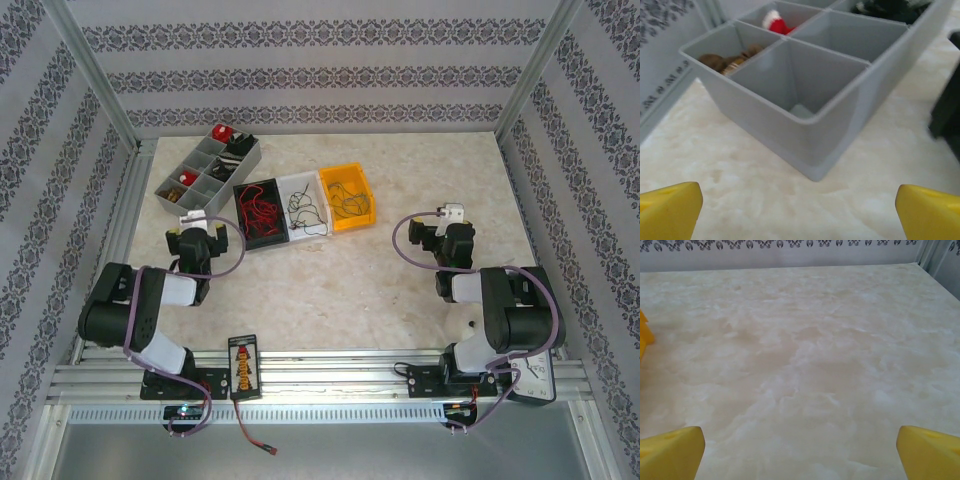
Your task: Untangle the cables
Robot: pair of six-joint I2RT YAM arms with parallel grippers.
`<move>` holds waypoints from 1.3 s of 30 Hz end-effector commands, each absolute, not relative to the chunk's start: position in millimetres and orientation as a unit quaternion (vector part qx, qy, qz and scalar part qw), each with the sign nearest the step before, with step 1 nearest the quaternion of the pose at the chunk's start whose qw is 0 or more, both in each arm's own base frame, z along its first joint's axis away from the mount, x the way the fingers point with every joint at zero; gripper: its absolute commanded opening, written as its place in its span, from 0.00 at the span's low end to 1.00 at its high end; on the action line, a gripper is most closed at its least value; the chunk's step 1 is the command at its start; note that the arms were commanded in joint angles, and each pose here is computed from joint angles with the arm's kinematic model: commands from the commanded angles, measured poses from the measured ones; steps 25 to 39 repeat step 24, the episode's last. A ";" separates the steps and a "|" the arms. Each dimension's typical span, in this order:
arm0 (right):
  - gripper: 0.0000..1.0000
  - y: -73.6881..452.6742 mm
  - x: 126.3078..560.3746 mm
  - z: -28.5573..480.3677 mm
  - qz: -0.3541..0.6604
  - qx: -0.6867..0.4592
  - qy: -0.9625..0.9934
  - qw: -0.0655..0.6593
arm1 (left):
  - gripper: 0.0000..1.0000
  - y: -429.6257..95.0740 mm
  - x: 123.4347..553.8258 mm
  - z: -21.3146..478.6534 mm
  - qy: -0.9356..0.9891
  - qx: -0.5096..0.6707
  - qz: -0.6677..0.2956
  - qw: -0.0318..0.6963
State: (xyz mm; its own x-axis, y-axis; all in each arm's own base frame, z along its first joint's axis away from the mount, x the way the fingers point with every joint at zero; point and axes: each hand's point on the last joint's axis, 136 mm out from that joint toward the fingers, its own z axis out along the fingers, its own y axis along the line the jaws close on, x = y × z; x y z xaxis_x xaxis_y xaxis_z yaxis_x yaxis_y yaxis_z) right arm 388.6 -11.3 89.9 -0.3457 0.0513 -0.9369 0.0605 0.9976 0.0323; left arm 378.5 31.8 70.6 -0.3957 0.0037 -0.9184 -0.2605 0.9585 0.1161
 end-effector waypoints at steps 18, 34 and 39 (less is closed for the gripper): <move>0.98 -6.1 398.3 105.5 -0.008 0.031 0.807 0.589 | 0.99 24.0 392.1 94.6 0.797 -0.057 0.092 0.595; 0.98 -3.6 397.5 106.0 -0.012 0.024 0.806 0.591 | 0.99 23.7 392.2 93.8 0.798 -0.056 0.092 0.593; 0.98 -3.6 397.5 106.0 -0.012 0.024 0.806 0.591 | 0.99 23.7 392.2 93.8 0.798 -0.056 0.092 0.593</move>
